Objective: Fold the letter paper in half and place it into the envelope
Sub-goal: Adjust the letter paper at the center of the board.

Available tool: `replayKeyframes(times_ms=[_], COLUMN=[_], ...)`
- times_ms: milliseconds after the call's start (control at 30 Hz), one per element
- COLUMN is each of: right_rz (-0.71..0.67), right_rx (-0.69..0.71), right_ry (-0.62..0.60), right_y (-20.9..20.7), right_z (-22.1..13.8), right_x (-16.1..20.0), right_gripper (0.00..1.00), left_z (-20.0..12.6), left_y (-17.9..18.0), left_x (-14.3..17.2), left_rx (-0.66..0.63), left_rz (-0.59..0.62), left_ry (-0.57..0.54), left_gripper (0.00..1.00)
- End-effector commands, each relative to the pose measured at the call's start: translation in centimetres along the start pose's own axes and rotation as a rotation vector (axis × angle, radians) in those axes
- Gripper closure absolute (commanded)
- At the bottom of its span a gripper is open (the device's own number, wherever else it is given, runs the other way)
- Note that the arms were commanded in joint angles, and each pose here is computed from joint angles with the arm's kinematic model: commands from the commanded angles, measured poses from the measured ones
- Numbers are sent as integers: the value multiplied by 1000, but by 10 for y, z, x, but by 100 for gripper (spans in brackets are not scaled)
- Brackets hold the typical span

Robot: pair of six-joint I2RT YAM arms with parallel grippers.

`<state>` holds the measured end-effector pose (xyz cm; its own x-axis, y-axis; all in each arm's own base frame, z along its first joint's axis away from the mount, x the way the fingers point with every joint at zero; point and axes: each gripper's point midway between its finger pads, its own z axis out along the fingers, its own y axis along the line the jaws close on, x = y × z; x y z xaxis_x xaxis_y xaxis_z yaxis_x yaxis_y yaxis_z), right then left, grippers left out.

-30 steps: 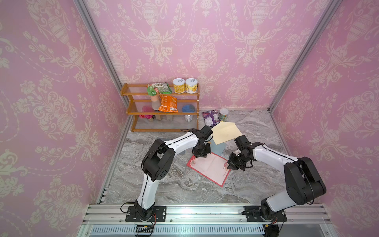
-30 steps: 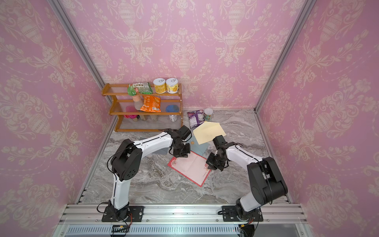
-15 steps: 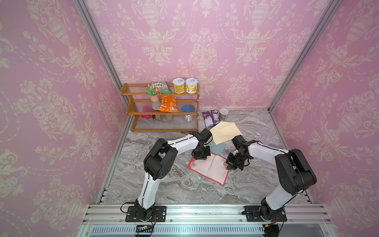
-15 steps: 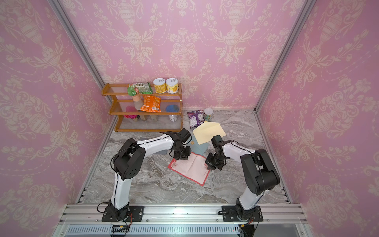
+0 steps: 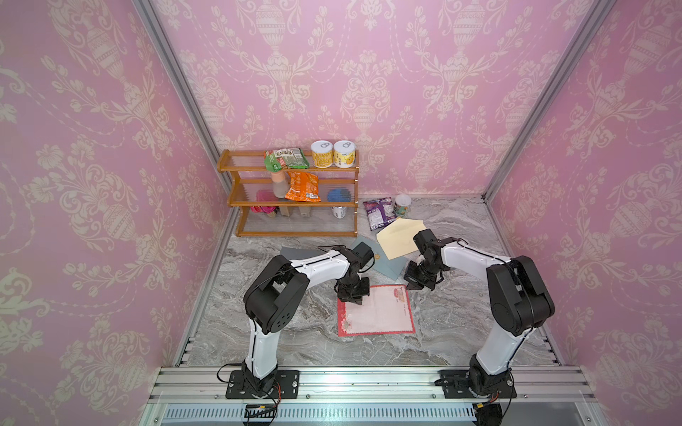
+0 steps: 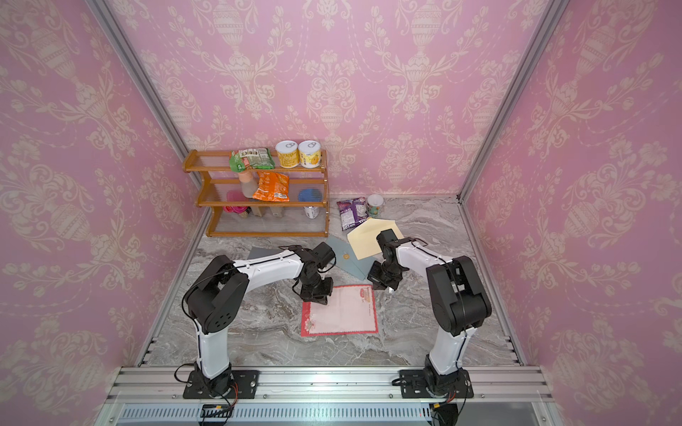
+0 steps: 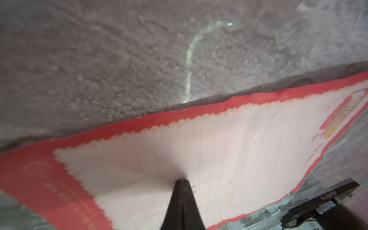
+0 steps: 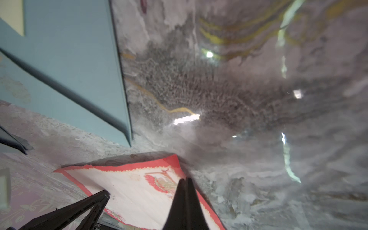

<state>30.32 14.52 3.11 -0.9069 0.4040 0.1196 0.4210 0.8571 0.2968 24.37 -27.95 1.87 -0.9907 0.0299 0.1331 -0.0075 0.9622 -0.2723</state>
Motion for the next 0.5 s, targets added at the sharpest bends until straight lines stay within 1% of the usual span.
replayKeyframes(times_ms=[0, 67, 100, 133, 167, 200, 233, 267, 467], right_rz=[-38, -53, -59, -62, -62, -57, -50, -43, 2], right_rx=[12, 5, -2, -10, -20, -28, -39, -53, -99], right_ry=[-21, -26, -24, -20, -22, -19, -15, -8, 20], right_y=[2, 4, 4, 4, 4, 2, 2, 1, 1], right_z=[-19, -29, -33, -37, -41, -44, -45, -46, -45], right_x=[0, 3, 7, 11, 14, 20, 24, 29, 59], right_gripper=[100, 100, 98, 81, 51, 28, 13, 1, 0], left_z=[-22, -42, -52, -59, -65, -68, -68, -67, -47], left_y=[7, 0, -4, -7, -10, -12, -13, -11, 6], left_x=[7, 0, -3, -5, -5, -4, -3, 0, 17], left_rx=[-66, -61, -64, -62, -54, -45, -42, -45, -68], left_rz=[41, 68, 84, 92, 105, 114, 119, 126, 161], left_ry=[-10, -58, -81, -95, -99, -97, -89, -75, 3], left_gripper=[100, 100, 100, 100, 100, 100, 100, 100, 100])
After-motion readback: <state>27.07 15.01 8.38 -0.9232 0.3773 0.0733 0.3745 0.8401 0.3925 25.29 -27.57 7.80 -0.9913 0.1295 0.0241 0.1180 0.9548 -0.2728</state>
